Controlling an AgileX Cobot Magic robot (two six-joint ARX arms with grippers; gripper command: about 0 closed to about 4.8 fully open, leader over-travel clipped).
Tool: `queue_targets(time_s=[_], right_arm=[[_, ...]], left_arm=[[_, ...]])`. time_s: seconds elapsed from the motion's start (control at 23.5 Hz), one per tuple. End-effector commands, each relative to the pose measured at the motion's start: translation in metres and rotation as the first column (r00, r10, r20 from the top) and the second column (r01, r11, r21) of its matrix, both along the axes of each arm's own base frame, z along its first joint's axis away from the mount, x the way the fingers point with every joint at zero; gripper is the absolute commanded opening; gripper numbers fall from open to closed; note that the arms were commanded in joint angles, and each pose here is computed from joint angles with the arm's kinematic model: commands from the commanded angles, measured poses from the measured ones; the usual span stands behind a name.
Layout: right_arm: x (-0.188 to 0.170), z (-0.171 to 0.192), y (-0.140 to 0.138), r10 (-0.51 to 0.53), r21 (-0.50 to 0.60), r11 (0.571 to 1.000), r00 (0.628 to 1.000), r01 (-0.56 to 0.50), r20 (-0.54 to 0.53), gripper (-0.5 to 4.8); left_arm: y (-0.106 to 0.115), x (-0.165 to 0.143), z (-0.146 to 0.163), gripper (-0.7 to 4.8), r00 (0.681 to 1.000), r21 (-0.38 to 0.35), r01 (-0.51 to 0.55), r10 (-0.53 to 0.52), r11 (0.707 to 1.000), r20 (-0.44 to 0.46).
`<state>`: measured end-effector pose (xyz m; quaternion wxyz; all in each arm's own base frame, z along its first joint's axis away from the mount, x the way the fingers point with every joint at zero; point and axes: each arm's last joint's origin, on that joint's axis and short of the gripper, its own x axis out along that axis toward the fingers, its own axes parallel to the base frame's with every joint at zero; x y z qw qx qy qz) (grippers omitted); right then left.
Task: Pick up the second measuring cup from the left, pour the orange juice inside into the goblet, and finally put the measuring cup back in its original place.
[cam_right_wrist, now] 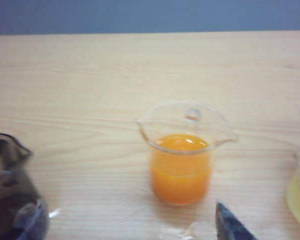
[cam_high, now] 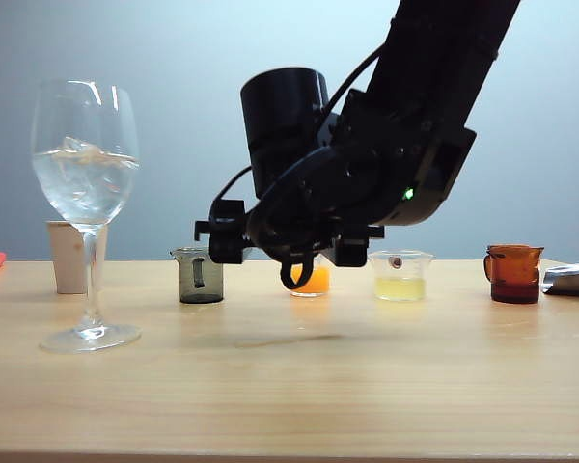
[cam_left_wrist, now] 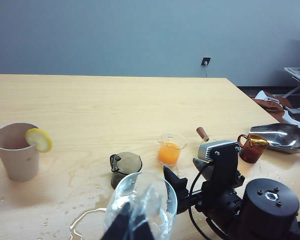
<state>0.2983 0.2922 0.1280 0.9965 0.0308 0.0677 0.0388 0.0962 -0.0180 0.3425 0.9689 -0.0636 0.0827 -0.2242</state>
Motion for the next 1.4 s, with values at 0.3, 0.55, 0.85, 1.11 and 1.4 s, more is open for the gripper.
queue_targets(time_s=[0.3,0.55,0.85,1.11,1.4], right_arm=[[0.012,-0.005,-0.009,-0.056,0.029,0.998,0.998,0.056,-0.022,3.87],[0.024,-0.001,0.002,-0.122,0.012,0.992,0.992,0.122,-0.018,3.89],[0.038,-0.003,0.005,-0.211,0.066,0.975,0.977,0.213,-0.035,3.90],[0.046,-0.008,0.006,-0.221,0.050,0.973,0.974,0.224,-0.053,3.91],[0.059,-0.012,0.011,-0.229,0.043,0.972,0.972,0.232,-0.056,3.91]], left_arm=[[0.000,0.000,0.002,-0.06,1.000,0.002,0.001,-0.001,1.000,0.012],[0.000,-0.001,0.002,-0.06,1.000,-0.001,0.018,-0.018,1.000,0.011],[-0.001,-0.001,0.002,-0.06,0.999,-0.004,0.038,-0.038,0.999,0.012],[-0.001,-0.001,0.002,-0.06,0.999,-0.004,0.041,-0.041,0.999,0.013],[-0.001,-0.001,0.002,-0.06,0.999,-0.005,0.045,-0.045,0.999,0.015]])
